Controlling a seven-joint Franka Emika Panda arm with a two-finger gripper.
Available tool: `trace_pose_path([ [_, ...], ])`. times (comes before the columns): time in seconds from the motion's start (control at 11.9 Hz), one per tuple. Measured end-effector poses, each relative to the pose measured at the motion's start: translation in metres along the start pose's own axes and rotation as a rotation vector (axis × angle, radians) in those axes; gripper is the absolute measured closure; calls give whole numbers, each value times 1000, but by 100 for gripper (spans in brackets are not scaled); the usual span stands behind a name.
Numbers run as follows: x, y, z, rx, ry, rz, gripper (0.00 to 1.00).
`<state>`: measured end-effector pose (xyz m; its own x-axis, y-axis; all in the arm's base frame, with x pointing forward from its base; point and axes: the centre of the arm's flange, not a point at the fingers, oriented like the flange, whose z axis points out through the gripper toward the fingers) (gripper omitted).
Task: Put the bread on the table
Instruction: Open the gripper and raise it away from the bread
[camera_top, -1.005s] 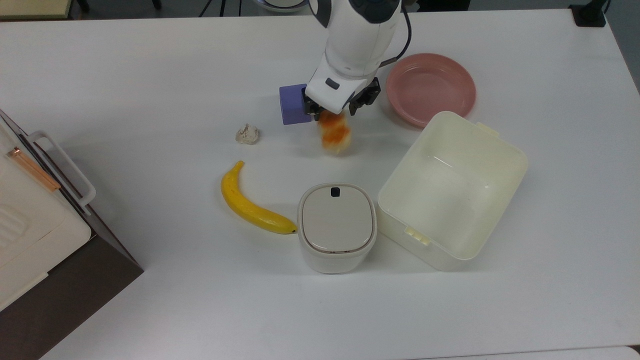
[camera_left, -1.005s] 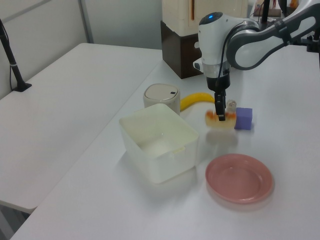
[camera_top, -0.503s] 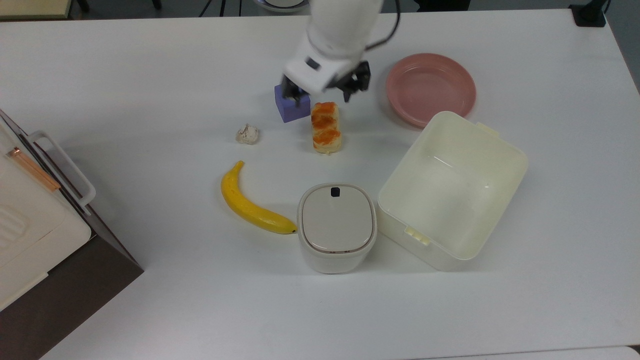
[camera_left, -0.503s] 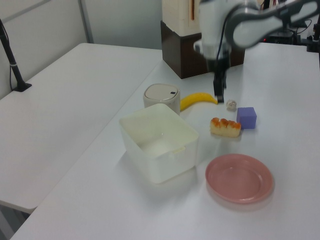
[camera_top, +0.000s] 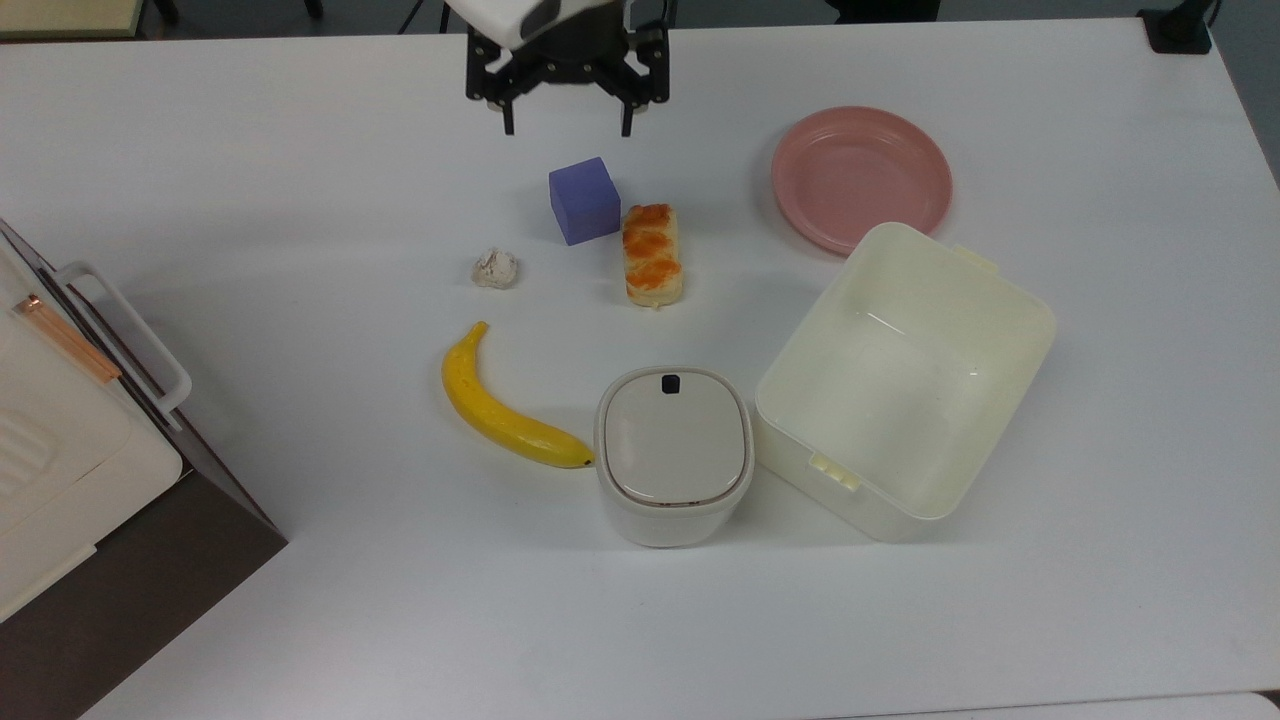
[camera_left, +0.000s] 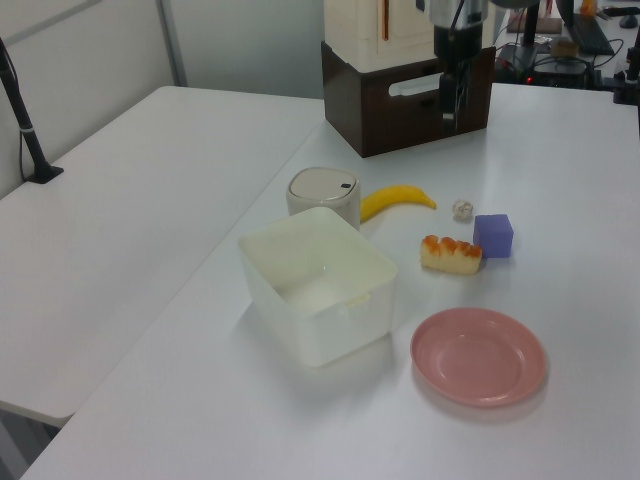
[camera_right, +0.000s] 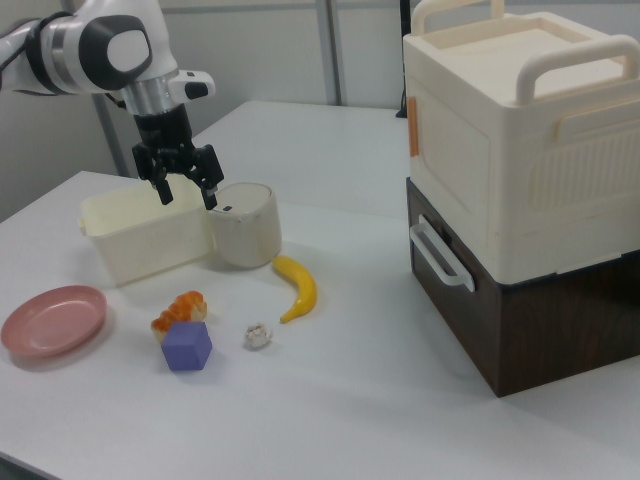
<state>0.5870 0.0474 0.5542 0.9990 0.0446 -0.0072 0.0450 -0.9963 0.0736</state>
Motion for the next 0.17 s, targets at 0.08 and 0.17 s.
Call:
trace_pose_path([
  [0.08,-1,5,-4,2,6,13,0],
  [0.17,-2,9,-4,21,5,28,0],
])
